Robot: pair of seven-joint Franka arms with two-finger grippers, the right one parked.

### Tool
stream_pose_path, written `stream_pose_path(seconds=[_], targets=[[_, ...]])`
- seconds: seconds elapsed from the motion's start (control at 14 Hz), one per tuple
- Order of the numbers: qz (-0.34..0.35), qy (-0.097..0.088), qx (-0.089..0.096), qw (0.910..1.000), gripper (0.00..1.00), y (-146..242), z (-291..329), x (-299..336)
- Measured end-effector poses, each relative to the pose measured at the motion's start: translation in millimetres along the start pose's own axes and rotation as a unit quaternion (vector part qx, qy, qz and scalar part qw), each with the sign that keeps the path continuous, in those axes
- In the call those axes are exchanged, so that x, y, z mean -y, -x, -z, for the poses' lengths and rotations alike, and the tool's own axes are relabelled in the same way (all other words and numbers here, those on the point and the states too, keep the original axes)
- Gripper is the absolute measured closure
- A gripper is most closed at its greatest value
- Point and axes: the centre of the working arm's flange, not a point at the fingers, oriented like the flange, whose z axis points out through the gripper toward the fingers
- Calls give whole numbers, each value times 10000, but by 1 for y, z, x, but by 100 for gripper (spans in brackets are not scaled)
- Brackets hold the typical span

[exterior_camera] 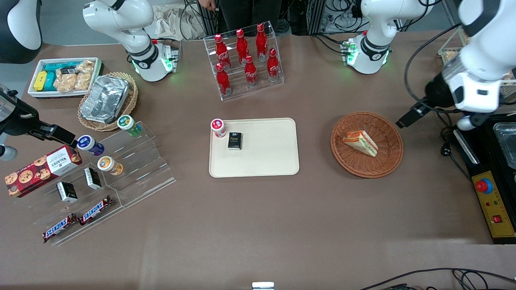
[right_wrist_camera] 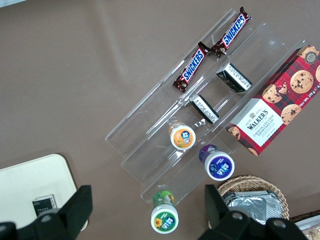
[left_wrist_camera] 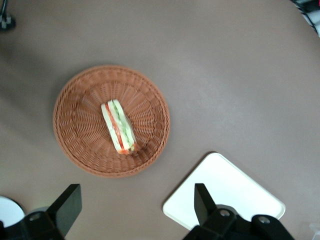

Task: Place sandwich from basket to tray
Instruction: 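Move the left gripper over the wicker basket above the sandwich, then lower the left gripper and close it on the wrapped sandwich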

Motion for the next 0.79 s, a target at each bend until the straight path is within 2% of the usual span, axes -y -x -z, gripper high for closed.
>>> stream_pose_path(seconds=[0.21,0.5,0.79], targets=[[471,-200,-58,9987,0,10,-25,4],[976,-522,53,9938,0,13,-67,18],[1156,-632,63,9913,0,14,-139,40]])
